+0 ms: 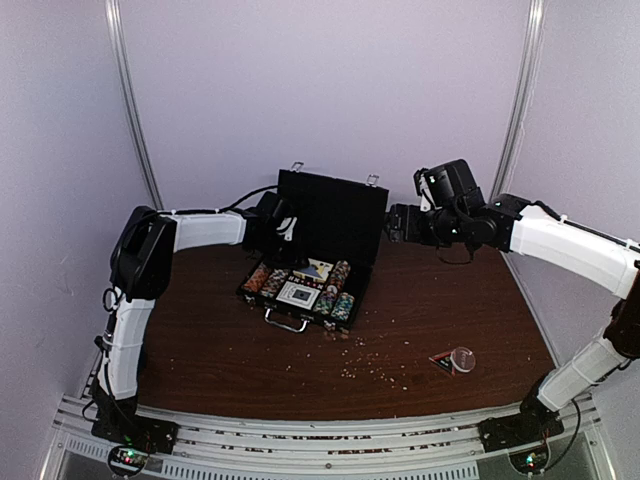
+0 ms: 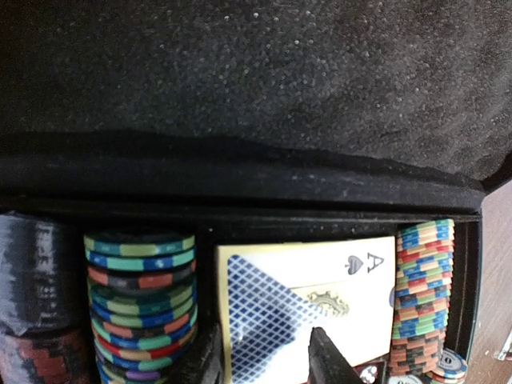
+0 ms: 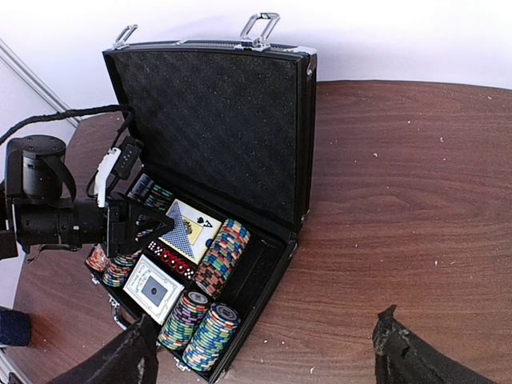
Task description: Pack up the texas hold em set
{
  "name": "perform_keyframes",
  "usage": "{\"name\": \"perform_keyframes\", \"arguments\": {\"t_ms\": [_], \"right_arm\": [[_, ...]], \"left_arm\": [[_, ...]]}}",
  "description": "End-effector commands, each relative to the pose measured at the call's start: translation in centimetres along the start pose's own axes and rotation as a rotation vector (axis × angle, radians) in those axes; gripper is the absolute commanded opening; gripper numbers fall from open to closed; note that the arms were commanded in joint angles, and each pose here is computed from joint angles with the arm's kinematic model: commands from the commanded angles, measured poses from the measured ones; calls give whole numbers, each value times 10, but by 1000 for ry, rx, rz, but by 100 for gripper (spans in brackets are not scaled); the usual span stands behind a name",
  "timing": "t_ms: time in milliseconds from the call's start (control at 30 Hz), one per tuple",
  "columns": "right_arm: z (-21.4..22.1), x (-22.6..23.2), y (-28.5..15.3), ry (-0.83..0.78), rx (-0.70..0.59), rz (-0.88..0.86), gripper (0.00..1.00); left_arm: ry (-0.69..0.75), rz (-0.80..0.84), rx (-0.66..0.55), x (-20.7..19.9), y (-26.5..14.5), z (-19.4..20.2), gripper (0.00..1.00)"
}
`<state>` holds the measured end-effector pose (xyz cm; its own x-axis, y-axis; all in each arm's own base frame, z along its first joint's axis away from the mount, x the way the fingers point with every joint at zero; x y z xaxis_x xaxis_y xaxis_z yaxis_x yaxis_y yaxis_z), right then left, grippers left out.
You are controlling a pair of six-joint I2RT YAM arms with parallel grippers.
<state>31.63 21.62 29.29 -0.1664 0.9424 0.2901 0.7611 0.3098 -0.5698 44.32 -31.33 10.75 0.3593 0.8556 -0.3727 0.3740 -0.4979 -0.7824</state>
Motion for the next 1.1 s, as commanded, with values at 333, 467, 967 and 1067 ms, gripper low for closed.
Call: {"name": "perform_keyframes", "arguments": {"t_ms": [333,467,967,1067], "right_arm": [[-15,-18,-16,8,-47,78,92],[-8,-38,-21,31,-31,177,92],[104,-103,-26,227,316,297,94],[134,-112,-27,276,410,328,93]], "left_arm": [[16,-31,-41,-22,0,-11,43],[18,-71,-114,-29,-38,-26,56],[-83,-199,-422,6,-234,4,84],[-123,-223,-499,34,-268,28,88]]}}
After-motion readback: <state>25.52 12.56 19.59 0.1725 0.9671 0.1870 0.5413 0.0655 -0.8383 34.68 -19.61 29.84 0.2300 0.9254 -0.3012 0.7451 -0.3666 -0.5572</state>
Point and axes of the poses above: each gripper's point midway between its finger pads, its own y axis out along the fingers, its own x axis along the line the jaws close on, z = x × y, the point moved 7 cm from there along -y, back along the fingers
